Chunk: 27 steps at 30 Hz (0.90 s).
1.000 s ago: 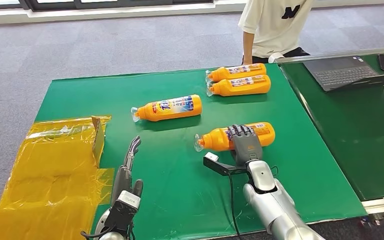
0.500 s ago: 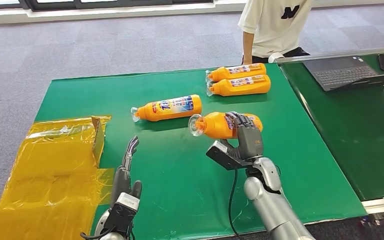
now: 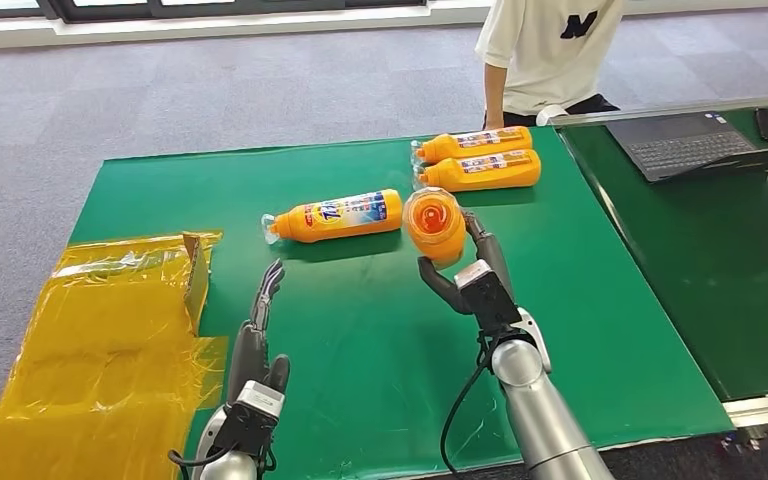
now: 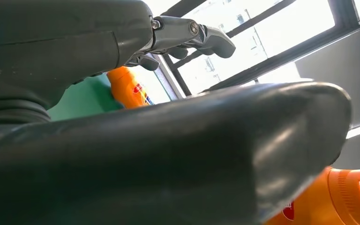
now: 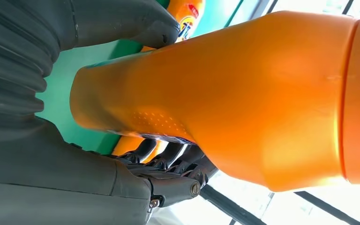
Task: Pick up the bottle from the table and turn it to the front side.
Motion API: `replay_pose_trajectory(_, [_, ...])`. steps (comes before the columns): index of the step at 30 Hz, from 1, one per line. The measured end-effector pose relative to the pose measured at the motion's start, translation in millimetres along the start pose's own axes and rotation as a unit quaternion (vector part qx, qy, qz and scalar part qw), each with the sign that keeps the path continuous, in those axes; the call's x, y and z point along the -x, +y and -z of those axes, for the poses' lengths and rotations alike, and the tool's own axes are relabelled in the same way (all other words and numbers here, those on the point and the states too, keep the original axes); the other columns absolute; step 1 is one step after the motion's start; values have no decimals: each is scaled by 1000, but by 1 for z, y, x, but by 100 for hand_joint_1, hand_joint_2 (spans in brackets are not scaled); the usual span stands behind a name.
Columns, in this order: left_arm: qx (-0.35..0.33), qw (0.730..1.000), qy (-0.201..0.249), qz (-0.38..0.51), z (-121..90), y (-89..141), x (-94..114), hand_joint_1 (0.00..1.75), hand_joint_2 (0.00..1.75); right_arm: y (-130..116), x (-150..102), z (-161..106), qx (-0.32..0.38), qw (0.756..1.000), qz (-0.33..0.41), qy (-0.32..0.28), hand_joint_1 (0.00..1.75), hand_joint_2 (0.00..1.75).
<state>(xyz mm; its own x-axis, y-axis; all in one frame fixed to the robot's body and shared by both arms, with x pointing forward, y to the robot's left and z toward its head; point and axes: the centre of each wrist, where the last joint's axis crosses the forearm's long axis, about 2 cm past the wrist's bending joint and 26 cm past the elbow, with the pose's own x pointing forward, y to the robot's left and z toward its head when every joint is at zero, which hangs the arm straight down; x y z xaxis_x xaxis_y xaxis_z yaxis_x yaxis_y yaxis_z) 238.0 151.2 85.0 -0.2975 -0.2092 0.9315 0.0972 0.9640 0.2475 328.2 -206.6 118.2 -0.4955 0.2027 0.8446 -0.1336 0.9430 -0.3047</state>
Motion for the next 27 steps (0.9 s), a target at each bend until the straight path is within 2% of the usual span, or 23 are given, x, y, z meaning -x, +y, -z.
replay_pose_trajectory(4, [3, 1000, -11, -10, 9, 0, -4, 0, 0, 8, -3, 1, 0, 1000, 14, -1, 175, 175])
replay_pose_trajectory(13, [-10, 999, -51, -16, 45, -2, -21, 0, 0, 29, -9, 2, -12, 999, 39, 1, 175, 175])
replay_pose_trajectory(25, [-9, 999, -52, -15, 51, -4, -22, 0, 0, 35, -8, 1, -18, 999, 44, 7, 175, 175])
replay_pose_trajectory(27, [-9, 998, -53, -16, 51, -4, -22, 0, 87, 35, -8, 0, -18, 999, 44, 7, 175, 175])
